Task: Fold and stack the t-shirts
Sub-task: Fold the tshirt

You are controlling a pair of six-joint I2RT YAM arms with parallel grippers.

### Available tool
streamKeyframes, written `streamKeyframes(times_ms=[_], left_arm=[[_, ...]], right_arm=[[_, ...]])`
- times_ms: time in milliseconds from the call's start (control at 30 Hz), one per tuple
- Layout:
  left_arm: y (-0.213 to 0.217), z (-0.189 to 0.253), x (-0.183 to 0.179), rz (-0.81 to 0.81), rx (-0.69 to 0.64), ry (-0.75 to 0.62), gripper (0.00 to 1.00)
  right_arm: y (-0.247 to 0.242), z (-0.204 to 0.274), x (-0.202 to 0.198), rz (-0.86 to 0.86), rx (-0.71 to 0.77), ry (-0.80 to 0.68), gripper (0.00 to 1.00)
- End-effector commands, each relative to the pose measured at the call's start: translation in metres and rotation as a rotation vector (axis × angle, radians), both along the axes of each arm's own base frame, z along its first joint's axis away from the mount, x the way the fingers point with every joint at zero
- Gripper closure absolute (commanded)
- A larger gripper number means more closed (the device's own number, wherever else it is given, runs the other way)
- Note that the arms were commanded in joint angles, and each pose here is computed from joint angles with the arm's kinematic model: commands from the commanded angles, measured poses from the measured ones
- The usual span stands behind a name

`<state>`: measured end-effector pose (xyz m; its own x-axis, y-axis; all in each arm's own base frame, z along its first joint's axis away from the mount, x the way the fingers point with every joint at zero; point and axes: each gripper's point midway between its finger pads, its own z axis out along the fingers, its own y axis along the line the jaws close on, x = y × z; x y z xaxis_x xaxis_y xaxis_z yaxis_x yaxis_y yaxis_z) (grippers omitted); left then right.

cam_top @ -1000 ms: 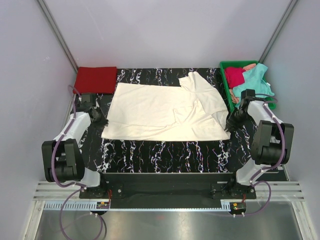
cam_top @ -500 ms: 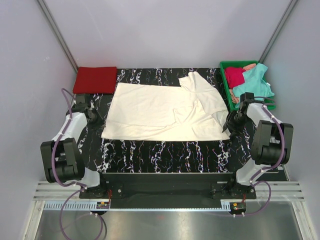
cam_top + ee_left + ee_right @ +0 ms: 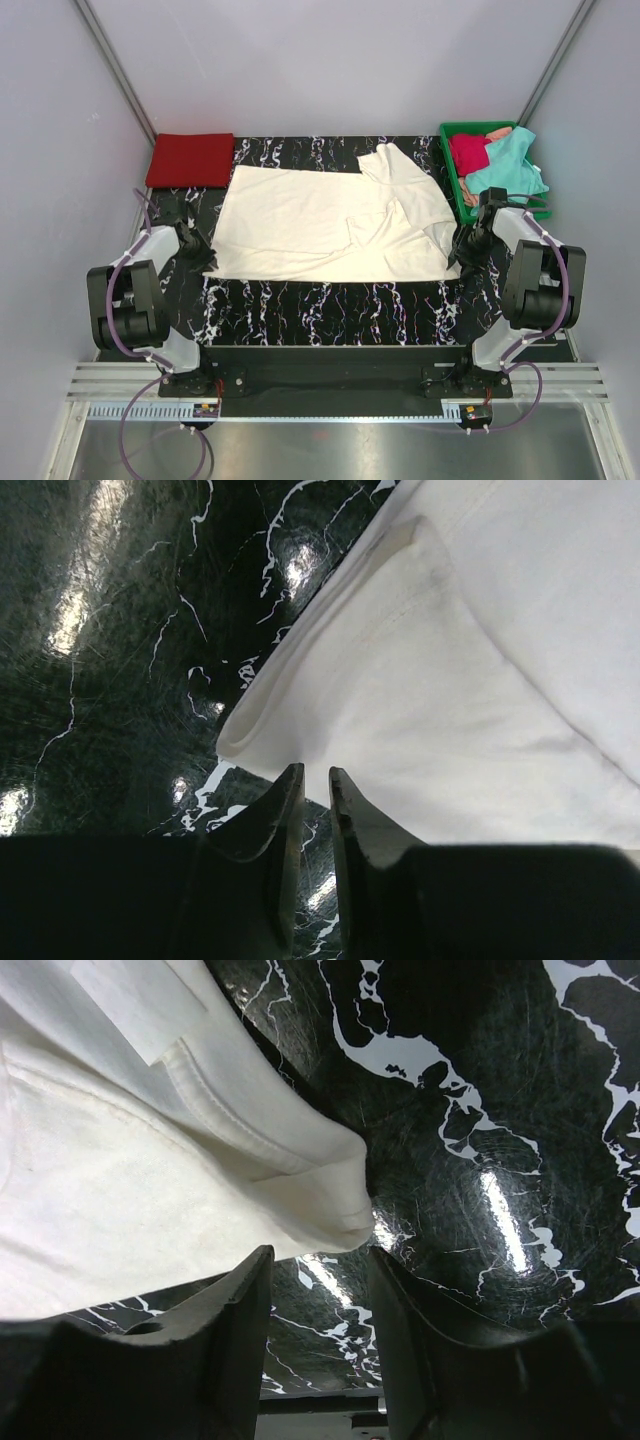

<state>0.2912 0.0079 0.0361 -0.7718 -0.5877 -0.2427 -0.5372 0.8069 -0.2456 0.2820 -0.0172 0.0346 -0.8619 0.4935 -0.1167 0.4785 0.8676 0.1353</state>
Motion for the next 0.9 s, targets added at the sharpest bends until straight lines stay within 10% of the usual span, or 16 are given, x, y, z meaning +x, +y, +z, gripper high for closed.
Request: streamKeyframes(times_ms=[0, 400, 867], left_arm=[[-0.004, 0.001, 0.006, 0.001, -0.034, -0.027, 0.79], [-0.005, -0.010, 0.001, 0.017, -0.046, 0.016, 0.84], [-0.003, -0.028, -0.003, 0.068, -0.047, 0.095, 0.89]], right_arm=[[-0.008, 0.001, 0.011, 0.021, -0.029, -0.036, 0.50], [-0.002, -0.007, 0.023, -0.003, 0.012, -0.037, 0.57], [-0.010, 0.004, -0.001, -0.080, -0.054, -0.013, 0.92]])
